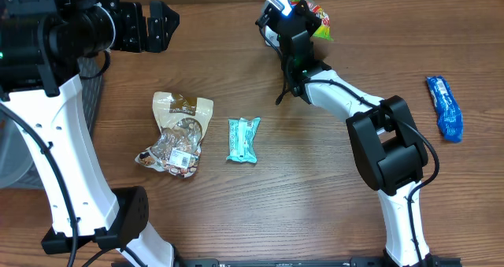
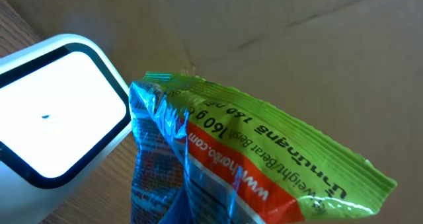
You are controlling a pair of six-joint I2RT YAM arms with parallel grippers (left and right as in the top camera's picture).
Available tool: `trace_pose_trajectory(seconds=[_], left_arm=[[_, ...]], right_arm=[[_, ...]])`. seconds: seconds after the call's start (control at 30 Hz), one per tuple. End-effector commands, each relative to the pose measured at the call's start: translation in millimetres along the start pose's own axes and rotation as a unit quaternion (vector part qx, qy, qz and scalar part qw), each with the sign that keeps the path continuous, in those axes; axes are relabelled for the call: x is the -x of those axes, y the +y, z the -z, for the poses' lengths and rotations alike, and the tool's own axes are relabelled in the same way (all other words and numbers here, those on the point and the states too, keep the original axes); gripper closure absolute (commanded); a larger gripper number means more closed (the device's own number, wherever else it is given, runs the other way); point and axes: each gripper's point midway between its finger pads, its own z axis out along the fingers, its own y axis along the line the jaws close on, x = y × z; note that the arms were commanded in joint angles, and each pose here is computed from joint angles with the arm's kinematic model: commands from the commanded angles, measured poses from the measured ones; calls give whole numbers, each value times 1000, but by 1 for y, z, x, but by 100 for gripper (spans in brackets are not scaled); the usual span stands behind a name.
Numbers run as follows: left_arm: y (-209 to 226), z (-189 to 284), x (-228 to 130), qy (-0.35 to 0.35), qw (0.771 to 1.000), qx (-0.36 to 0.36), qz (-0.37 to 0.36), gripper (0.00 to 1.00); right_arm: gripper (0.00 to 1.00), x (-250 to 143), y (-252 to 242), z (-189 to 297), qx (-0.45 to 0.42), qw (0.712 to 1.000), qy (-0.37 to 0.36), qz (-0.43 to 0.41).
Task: Scan the item barcode
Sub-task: 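Carry the green Haribo bag up to the white scanner face, then hold the green Haribo bag against the scanner face with the right gripper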
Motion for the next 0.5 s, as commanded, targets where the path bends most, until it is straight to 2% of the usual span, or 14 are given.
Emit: trace_pose_trajectory(seconds=[0.0,0.47], left_arm=[[-3,-2,1,-1,1000,-8,-11,1],[-3,-2,1,-1,1000,-8,-11,0]], right_arm=[[96,7,-3,-2,-4,1000,-13,9],[96,2,0,-4,-6,1000,-5,21]])
